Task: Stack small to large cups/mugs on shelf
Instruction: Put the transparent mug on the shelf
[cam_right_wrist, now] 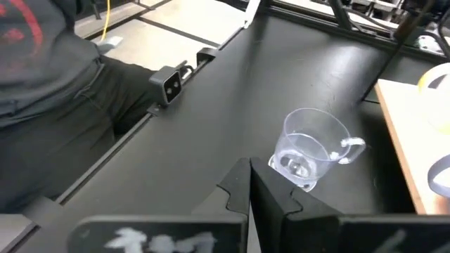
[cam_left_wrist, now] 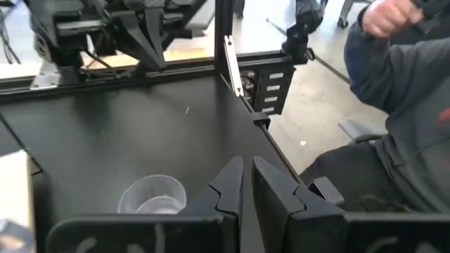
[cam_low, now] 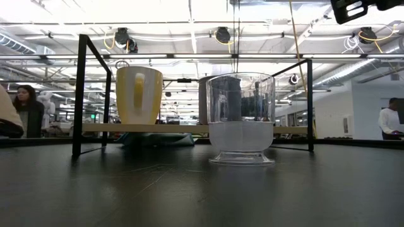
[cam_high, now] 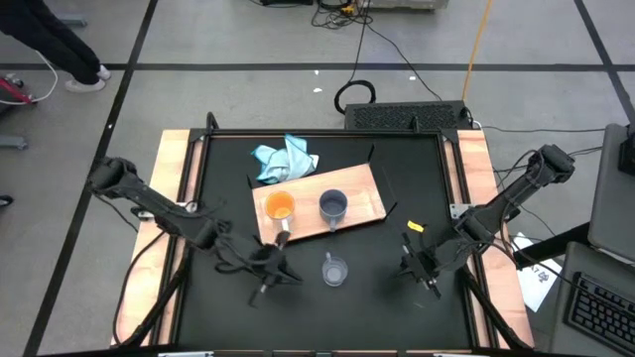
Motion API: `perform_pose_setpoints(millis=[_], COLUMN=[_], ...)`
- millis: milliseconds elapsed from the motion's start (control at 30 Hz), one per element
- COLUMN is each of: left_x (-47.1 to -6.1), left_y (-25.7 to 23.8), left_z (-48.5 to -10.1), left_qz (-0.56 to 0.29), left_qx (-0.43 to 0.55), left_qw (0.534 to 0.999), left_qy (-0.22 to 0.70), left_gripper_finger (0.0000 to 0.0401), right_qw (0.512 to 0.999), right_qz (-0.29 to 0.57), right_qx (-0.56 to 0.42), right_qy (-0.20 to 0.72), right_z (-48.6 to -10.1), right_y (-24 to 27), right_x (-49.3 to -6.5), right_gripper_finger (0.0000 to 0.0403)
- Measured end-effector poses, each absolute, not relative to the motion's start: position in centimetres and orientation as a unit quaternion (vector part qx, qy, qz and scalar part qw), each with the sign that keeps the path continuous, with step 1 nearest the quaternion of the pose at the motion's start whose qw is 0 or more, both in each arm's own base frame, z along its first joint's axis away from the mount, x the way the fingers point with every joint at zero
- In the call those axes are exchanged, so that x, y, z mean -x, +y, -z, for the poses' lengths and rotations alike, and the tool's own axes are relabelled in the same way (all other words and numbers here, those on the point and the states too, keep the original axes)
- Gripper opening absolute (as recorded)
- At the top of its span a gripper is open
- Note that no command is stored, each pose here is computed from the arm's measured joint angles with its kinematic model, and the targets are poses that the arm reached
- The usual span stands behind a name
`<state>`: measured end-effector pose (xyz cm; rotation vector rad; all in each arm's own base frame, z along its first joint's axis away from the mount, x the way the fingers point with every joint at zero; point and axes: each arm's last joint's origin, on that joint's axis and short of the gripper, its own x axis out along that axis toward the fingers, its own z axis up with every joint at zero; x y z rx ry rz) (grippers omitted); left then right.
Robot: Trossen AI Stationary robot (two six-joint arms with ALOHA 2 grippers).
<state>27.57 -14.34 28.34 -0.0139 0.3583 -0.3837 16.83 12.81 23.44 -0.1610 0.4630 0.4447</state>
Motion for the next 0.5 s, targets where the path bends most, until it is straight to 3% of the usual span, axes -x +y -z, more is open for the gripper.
perform_pose_setpoints(millis=[233,500], left_x=[-30.7,-35.0], left_y=[-15.3,-13.4], left_z=[-27.2,-23.0], left_qz=[0.175,0.111], left_qx=[0.014,0.035], left_qw=[0.962,0.948], left_qy=[0.21,0.297], left_gripper_finger=[0.0033,0.0035], right_qw=[0.946,0.948], right_qz=[-0.219,-0.22], right_qx=[0.073,0.069], right_qy=[0.228,0.218], right_z=[-23.4,-23.6], right_y=[12.9,13.0], right_x=[-16.8,-16.8], right_gripper_finger=[0.0,0.0])
